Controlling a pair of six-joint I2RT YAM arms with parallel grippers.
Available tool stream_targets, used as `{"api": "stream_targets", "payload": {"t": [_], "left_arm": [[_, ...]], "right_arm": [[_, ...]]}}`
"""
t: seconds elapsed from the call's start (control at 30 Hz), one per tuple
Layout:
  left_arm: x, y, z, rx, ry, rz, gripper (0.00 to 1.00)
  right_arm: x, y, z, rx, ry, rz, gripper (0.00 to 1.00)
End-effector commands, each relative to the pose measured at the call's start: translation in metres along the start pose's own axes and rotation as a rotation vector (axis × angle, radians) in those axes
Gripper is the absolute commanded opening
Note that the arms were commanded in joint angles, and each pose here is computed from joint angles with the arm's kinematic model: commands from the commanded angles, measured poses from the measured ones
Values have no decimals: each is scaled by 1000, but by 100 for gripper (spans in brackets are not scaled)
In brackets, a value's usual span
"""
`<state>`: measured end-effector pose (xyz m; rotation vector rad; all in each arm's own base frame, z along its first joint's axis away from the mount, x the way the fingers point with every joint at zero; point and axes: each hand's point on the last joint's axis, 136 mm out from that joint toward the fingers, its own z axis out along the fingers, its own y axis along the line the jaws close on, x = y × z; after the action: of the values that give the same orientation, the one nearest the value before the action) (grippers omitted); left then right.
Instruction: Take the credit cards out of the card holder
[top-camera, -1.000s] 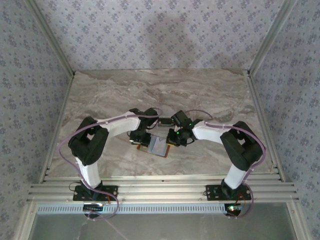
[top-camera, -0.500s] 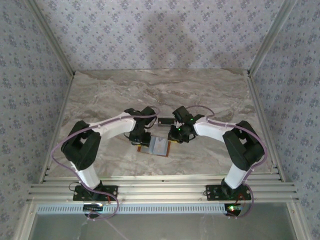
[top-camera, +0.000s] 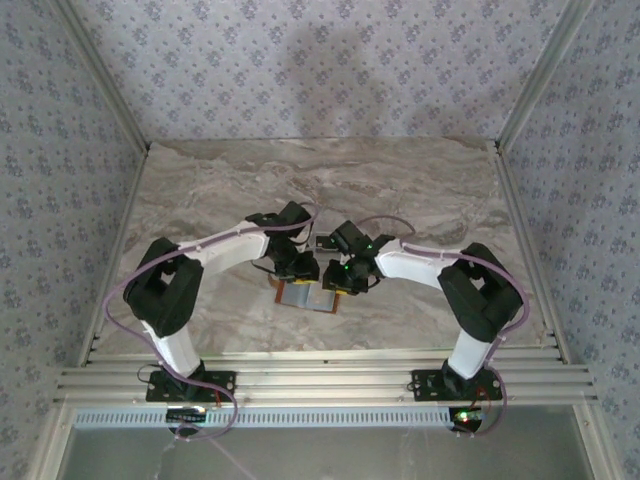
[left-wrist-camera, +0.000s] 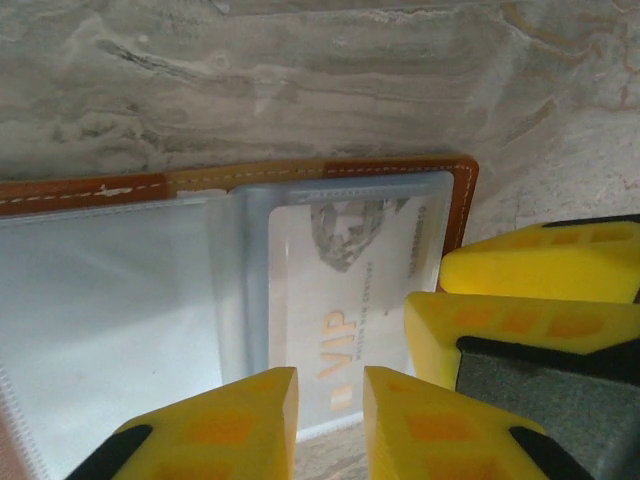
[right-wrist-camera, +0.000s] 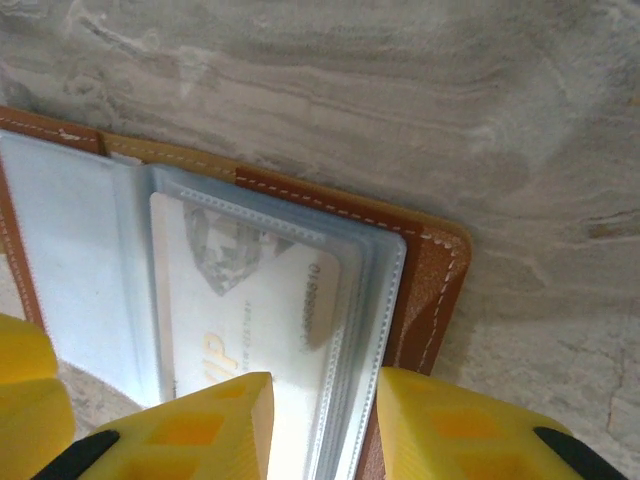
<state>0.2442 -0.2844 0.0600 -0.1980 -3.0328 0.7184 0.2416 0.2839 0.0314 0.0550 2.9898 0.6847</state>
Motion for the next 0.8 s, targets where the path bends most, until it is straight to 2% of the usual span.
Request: {"api": "stream_targets", "payload": {"t": [0.0,0.3,0.77], "left_arm": [[1,3,9,30,28,-36,21],[6,19,15,-38,46,-36,18],[13,34,25,-113,78,-19,18]], "right_arm": [[-1,-9,3,67,-7,15,33],[-2,-11,13,75,8,11,25],[-1,-11,11,70,10,5,24]]}}
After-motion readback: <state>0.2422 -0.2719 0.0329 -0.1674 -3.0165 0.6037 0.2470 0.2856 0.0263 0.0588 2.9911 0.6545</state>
